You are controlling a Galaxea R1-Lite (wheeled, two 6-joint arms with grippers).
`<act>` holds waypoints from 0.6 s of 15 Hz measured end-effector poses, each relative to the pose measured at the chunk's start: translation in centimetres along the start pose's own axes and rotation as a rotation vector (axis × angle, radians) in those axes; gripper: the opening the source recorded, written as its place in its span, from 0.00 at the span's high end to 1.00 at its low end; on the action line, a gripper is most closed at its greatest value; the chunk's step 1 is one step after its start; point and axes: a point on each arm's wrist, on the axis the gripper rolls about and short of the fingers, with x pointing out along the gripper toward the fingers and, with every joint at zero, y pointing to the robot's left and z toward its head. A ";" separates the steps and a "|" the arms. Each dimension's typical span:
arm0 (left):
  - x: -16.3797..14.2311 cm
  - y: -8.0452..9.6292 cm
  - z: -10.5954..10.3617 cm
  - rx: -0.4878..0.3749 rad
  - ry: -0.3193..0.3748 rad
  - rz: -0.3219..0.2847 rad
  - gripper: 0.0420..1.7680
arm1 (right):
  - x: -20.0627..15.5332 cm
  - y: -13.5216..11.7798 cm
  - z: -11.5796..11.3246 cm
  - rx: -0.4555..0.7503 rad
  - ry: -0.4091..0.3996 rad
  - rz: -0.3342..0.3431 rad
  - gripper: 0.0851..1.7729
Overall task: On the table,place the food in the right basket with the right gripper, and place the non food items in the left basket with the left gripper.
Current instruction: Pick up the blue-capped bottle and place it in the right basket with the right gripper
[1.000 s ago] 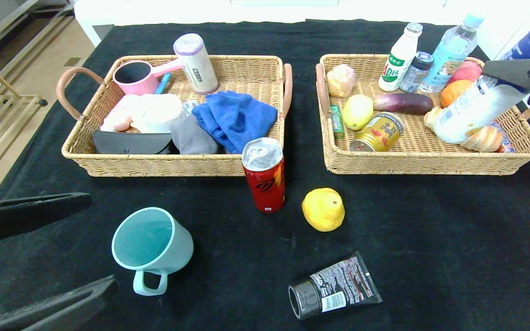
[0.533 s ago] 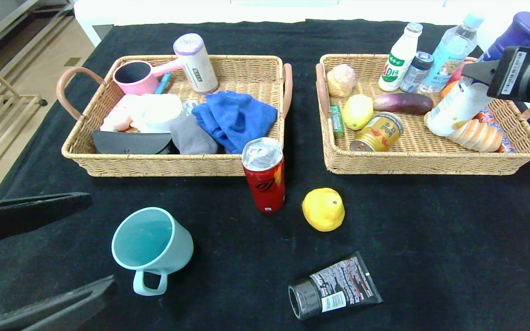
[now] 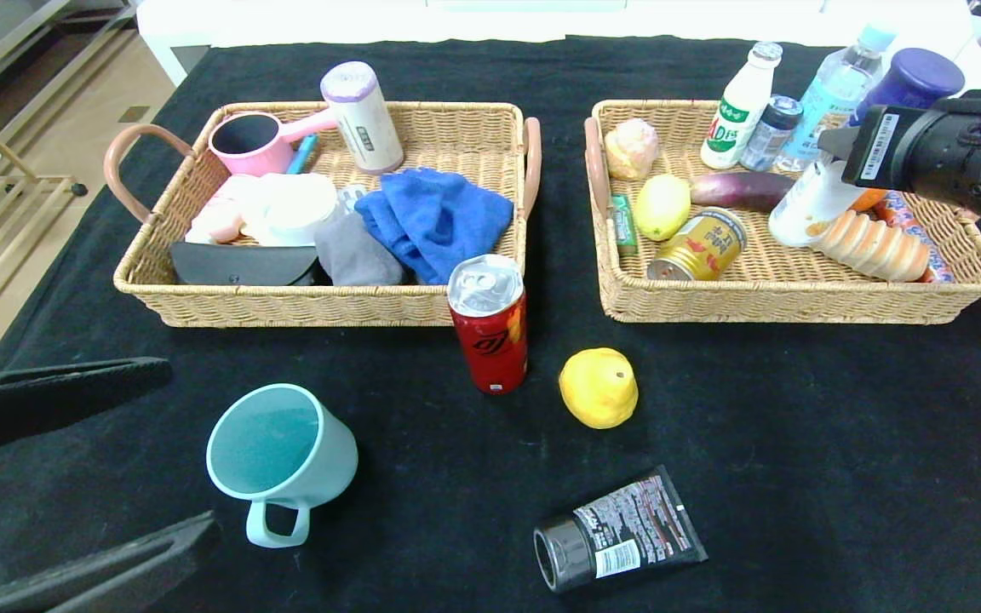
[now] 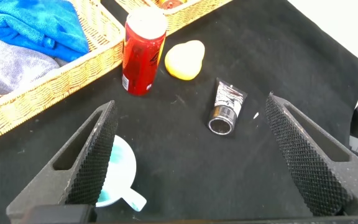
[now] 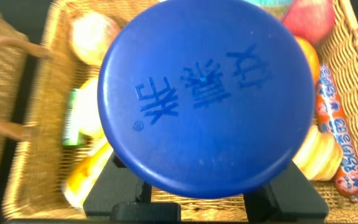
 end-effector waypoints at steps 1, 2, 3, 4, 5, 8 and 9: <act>0.0 0.0 0.0 0.000 0.001 0.000 0.03 | 0.3 -0.2 -0.2 0.000 0.004 -0.013 0.55; 0.1 0.0 0.0 0.000 0.002 -0.001 0.03 | 0.6 -0.2 -0.4 -0.001 0.009 -0.018 0.55; 0.1 0.0 -0.1 -0.001 0.004 -0.002 0.03 | 0.8 -0.3 -0.5 -0.003 0.015 -0.020 0.55; 0.1 0.0 -0.1 -0.002 0.006 -0.003 0.03 | 0.9 -0.3 -0.6 -0.001 0.015 -0.022 0.55; 0.1 0.0 -0.1 -0.002 0.008 -0.003 0.03 | 1.1 -0.3 -0.6 0.005 0.005 -0.022 0.55; 0.1 0.0 -0.1 -0.001 0.007 -0.004 0.03 | 1.5 -0.2 -0.9 0.006 0.005 -0.021 0.55; 0.1 0.0 -0.1 -0.002 0.007 -0.004 0.03 | 1.6 -0.2 -1.1 0.004 0.009 -0.023 0.55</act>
